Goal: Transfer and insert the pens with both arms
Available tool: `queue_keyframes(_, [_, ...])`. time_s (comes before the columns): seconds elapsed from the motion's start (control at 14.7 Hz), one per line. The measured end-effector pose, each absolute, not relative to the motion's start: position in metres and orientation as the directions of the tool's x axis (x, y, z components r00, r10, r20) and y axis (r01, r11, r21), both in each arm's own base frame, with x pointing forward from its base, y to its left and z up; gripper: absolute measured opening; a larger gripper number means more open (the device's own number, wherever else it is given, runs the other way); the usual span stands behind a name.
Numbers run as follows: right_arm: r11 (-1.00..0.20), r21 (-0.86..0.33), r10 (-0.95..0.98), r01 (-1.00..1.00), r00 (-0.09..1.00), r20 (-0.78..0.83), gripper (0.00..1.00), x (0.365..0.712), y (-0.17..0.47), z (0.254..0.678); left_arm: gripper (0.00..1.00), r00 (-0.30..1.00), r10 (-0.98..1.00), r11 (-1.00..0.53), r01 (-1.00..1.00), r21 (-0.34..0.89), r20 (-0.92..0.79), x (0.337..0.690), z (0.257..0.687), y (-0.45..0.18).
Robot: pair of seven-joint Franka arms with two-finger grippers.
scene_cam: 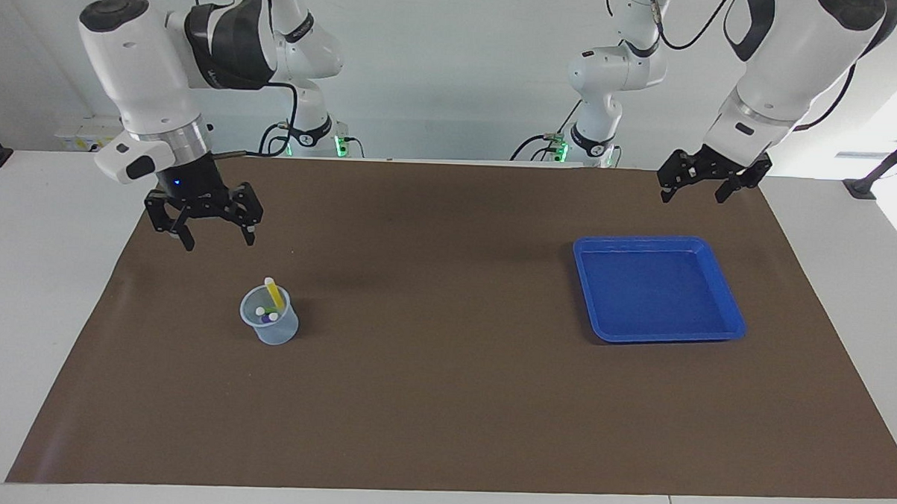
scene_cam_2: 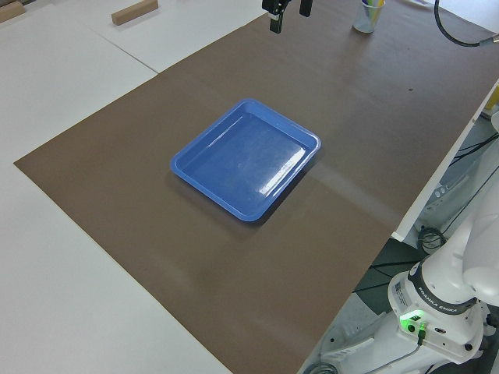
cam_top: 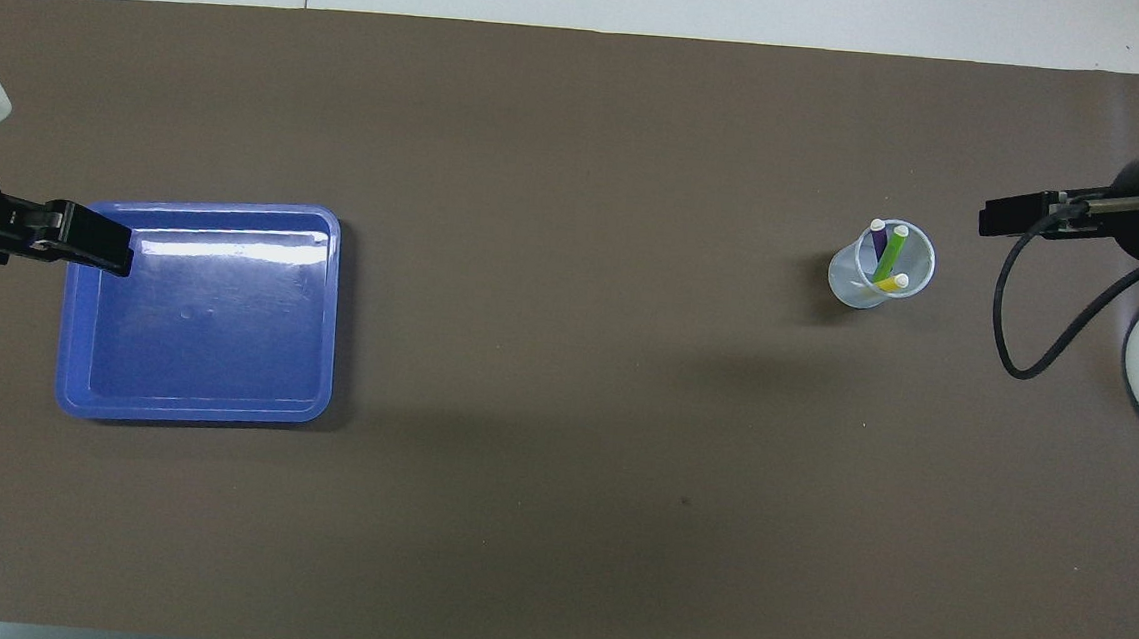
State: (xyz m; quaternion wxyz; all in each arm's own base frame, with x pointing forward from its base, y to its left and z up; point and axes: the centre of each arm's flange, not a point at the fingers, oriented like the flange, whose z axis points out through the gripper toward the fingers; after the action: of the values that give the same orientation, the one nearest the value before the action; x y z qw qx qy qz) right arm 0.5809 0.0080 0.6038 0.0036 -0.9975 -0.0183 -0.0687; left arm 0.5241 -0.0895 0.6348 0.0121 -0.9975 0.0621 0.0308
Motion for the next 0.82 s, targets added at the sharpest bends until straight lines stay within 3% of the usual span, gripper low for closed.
queue_keyframes(0.82, [-0.999, 0.02, -0.045, -0.046, 0.998, 0.033, 1.0, 0.558, -0.022, 0.62, 1.0, 0.995, -0.099, -0.995, -0.099, 0.007, -0.022, 0.535, 0.622, -0.078])
